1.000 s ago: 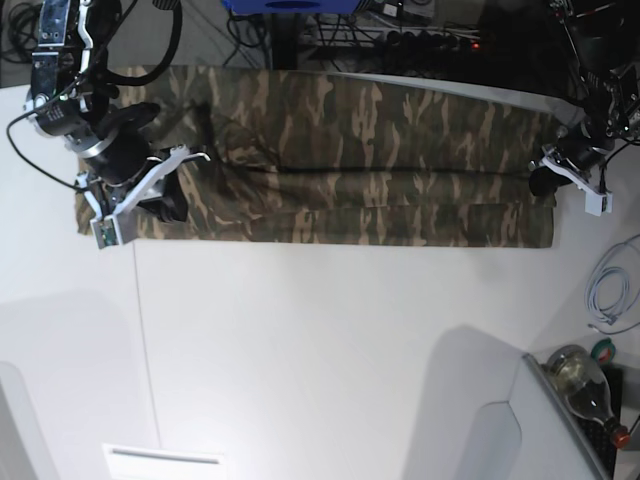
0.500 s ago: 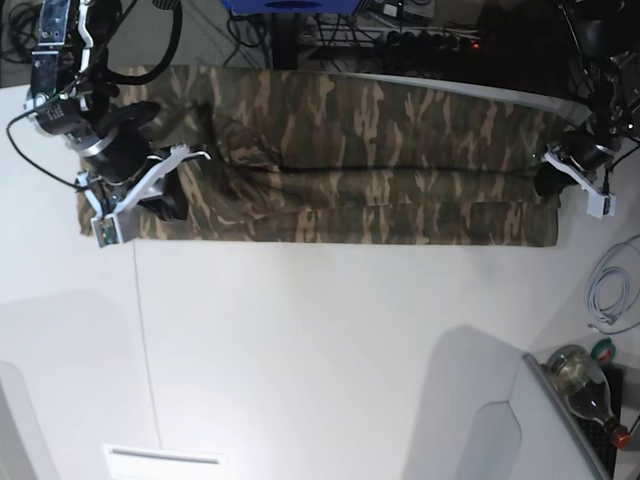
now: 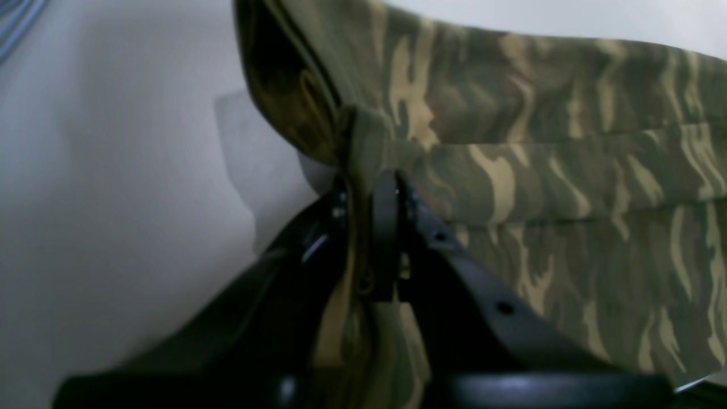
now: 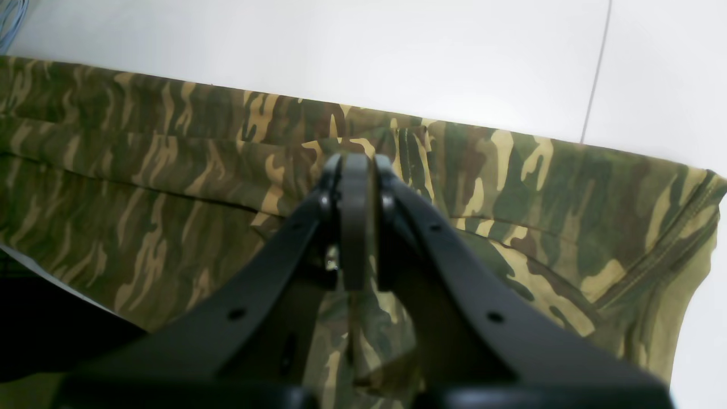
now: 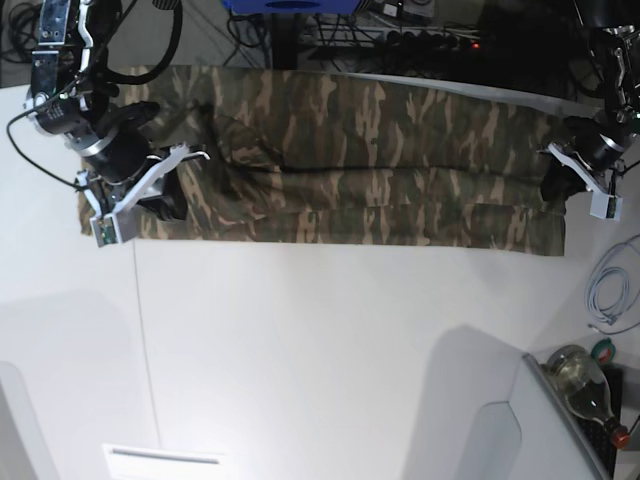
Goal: Layout the t-shirt on the table in an organized manner, then fold the t-shirt properly
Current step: 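Lift the shirt end with the left gripper and fold it toward the right gripper, then lower the folded shirt end with the left gripper and release it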
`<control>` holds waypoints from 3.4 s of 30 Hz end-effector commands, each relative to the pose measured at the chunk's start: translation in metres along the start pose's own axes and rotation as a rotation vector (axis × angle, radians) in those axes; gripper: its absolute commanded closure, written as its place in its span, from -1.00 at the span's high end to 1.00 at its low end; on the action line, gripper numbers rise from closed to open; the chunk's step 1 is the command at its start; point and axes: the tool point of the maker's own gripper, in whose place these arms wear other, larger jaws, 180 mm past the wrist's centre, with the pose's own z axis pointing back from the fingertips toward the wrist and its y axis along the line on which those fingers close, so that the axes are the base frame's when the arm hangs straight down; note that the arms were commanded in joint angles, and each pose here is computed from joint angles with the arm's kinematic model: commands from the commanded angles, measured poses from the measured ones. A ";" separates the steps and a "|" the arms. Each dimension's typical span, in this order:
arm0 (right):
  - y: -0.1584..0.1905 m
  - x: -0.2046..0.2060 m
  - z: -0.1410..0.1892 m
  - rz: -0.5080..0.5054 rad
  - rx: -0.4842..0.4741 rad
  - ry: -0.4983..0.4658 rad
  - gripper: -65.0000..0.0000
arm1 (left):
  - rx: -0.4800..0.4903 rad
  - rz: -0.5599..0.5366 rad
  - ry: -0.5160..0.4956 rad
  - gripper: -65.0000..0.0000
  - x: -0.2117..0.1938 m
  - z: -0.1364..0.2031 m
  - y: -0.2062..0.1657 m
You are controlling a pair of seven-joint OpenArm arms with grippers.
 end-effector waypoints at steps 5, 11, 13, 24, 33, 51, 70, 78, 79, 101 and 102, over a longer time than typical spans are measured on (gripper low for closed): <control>0.004 0.012 0.002 0.008 0.017 -0.046 -0.95 | 0.001 -0.066 -0.071 -1.00 0.028 0.012 -0.003; 0.002 0.013 0.002 0.003 0.008 -0.048 -0.95 | 0.011 -0.098 -0.103 -1.00 0.040 0.018 -0.016; 0.002 0.014 0.002 0.001 0.008 -0.050 -0.95 | -0.001 -0.110 -0.122 -1.00 0.045 0.020 -0.025; 0.002 0.017 0.001 -0.036 -0.003 -0.070 -0.95 | -0.031 -0.222 -0.099 -1.00 0.068 0.033 -0.061; -0.014 0.019 0.007 -0.044 -0.044 -0.080 -0.95 | -0.105 -0.244 -0.067 -1.00 0.065 0.025 -0.104; -0.090 0.024 0.041 -0.101 -0.253 -0.126 -0.95 | -0.327 -0.175 -0.010 -1.00 0.046 -0.018 -0.232; -0.106 0.023 0.056 -0.063 -0.273 -0.136 -0.95 | -0.419 -0.128 0.104 -1.00 0.005 -0.039 -0.280; -0.106 0.024 0.056 -0.060 -0.274 -0.135 -0.95 | -0.422 -0.103 0.108 -1.00 0.005 -0.047 -0.285; -0.106 0.024 0.056 -0.060 -0.274 -0.135 -0.95 | -0.423 -0.104 0.107 -1.00 0.006 -0.047 -0.285; -0.104 0.024 0.055 -0.059 -0.268 -0.135 -0.95 | -0.428 -0.089 0.116 -1.00 0.004 -0.049 -0.290; -0.104 0.024 0.055 -0.059 -0.268 -0.135 -0.95 | -0.428 -0.089 0.116 -1.00 0.004 -0.049 -0.290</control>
